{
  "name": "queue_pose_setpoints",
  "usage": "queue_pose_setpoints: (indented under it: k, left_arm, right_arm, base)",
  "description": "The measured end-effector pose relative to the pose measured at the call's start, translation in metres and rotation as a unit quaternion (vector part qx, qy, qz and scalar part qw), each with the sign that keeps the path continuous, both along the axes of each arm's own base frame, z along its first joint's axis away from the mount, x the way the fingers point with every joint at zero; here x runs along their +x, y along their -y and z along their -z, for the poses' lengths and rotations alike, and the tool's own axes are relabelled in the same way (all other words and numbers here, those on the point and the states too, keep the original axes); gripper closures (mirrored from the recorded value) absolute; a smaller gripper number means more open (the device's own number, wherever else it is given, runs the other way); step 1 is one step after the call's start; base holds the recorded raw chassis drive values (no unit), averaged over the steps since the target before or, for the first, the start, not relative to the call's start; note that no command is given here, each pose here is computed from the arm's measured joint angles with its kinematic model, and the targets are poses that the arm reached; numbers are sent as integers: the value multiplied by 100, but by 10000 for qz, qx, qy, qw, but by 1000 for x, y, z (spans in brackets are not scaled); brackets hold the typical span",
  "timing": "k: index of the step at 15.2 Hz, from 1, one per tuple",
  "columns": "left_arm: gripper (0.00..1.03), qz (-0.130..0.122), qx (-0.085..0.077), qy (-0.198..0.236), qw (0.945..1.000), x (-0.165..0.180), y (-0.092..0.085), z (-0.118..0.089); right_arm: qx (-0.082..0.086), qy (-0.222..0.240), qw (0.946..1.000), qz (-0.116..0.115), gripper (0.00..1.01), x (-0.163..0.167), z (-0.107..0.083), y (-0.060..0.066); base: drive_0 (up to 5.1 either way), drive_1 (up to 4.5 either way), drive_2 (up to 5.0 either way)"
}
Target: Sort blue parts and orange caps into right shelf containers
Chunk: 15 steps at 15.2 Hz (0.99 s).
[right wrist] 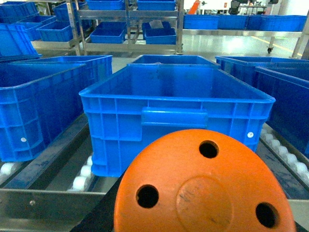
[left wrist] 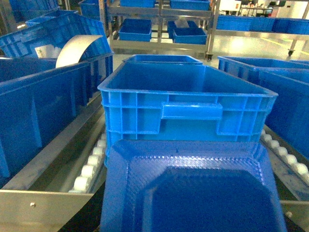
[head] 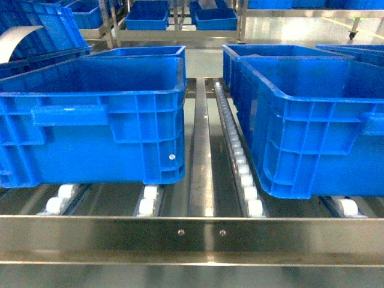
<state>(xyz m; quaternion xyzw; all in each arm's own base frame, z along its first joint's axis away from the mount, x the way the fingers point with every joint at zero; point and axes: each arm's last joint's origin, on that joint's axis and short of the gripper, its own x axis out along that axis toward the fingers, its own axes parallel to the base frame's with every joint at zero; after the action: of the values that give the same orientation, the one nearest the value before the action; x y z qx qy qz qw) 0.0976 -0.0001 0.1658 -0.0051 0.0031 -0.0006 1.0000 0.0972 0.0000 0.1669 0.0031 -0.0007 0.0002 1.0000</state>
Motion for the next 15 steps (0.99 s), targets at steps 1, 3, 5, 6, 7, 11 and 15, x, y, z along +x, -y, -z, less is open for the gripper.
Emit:
queue_pose_setpoints:
  k: [1, 3, 5, 6, 7, 11, 15]
  left_arm:
    - [62, -2, -2, -6, 10000, 0, 0, 0]
    - [62, -2, 0, 11, 10000, 0, 0, 0]
    - [62, -2, 0, -13, 10000, 0, 0, 0]
    - [62, -2, 0, 21, 10000, 0, 0, 0]
    - [62, -6, -2, 0, 10000, 0, 0, 0]
    - [62, -2, 0, 2, 10000, 0, 0, 0]
    - [62, -2, 0, 2, 10000, 0, 0, 0]
  right_arm:
    - [0, 10, 10000, 0, 59, 0, 0, 0]
    - [0, 8, 10000, 0, 59, 0, 0, 0]
    - [0, -23, 10000, 0, 59, 0, 0, 0]
    - [0, 0, 10000, -4, 59, 0, 0, 0]
    - [0, -2, 10000, 0, 59, 0, 0, 0]
    - [0, 2, 10000, 0, 59, 0, 0, 0]
    - [-2, 2, 10000, 0, 59, 0, 0, 0]
  base:
    - [8, 414, -399]
    - [8, 414, -399]
    - [0, 0, 0]
    - [0, 0, 0]
    - [0, 0, 0]
    - [0, 0, 0]
    - [0, 0, 0]
